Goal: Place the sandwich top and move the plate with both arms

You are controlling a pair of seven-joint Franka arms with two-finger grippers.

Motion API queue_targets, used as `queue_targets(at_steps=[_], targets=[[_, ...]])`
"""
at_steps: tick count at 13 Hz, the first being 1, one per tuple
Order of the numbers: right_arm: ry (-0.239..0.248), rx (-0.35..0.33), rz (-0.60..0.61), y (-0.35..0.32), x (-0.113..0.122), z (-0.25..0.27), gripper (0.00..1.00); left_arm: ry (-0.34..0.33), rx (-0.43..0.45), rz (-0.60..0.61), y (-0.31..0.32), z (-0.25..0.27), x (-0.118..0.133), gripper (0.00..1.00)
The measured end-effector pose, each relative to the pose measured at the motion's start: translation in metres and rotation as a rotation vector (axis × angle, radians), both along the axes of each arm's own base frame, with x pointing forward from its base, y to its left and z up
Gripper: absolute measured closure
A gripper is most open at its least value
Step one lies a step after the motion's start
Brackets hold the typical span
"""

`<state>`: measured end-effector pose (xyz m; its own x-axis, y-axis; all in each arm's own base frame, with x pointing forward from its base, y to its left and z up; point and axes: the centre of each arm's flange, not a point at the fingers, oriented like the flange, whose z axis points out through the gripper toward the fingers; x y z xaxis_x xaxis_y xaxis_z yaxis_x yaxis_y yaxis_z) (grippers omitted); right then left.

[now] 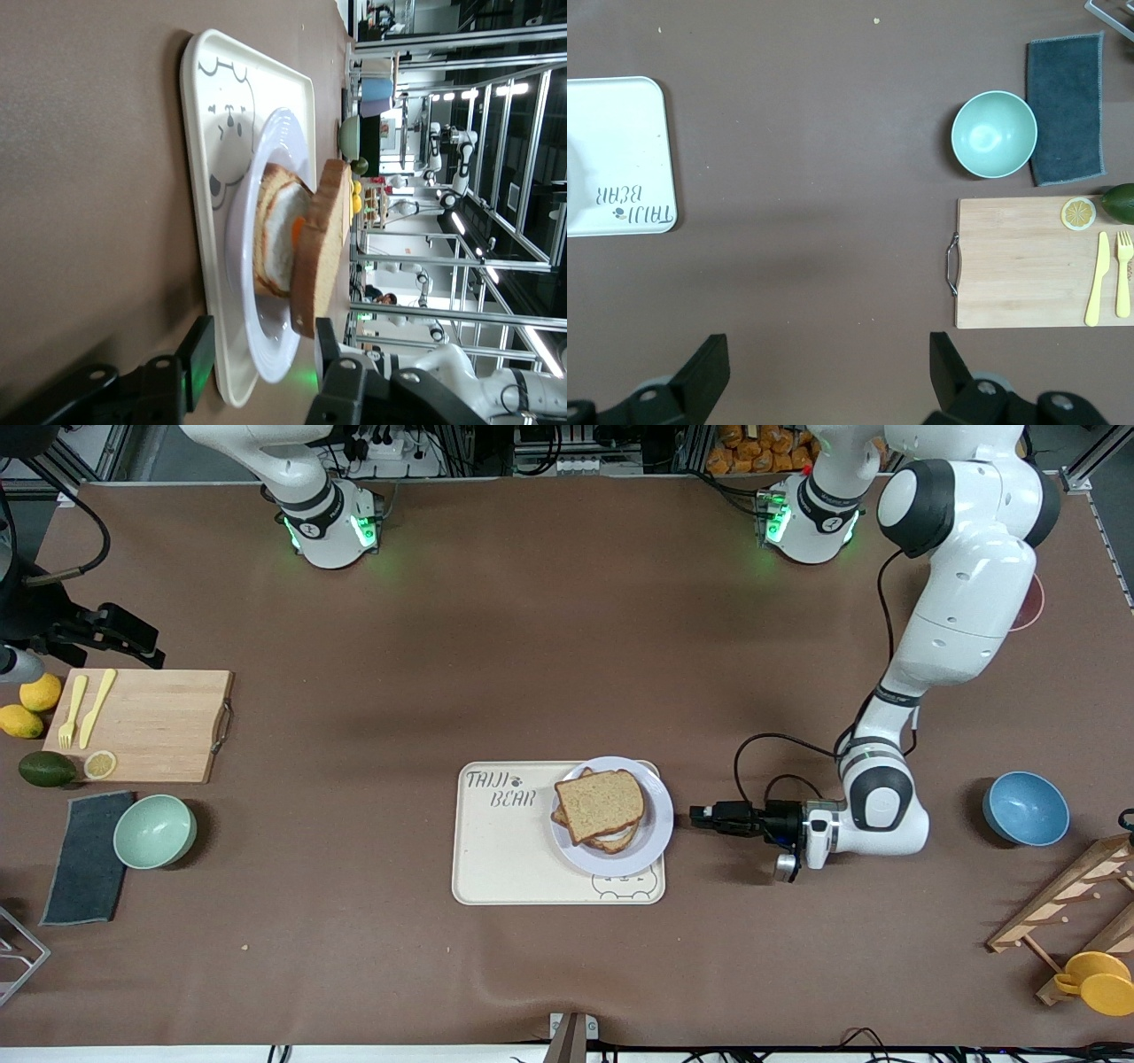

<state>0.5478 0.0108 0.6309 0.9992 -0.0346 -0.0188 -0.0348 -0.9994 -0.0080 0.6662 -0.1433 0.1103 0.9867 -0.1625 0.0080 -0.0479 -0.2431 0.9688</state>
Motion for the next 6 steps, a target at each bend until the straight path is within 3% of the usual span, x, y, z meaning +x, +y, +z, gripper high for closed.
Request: queue_targets(at_steps=[6], targets=[[0.002,0.0,0.001,0.001,0.001,-0.001,0.0,0.022,0.173,-0.138,0.045,0.087,0.011,0.49]])
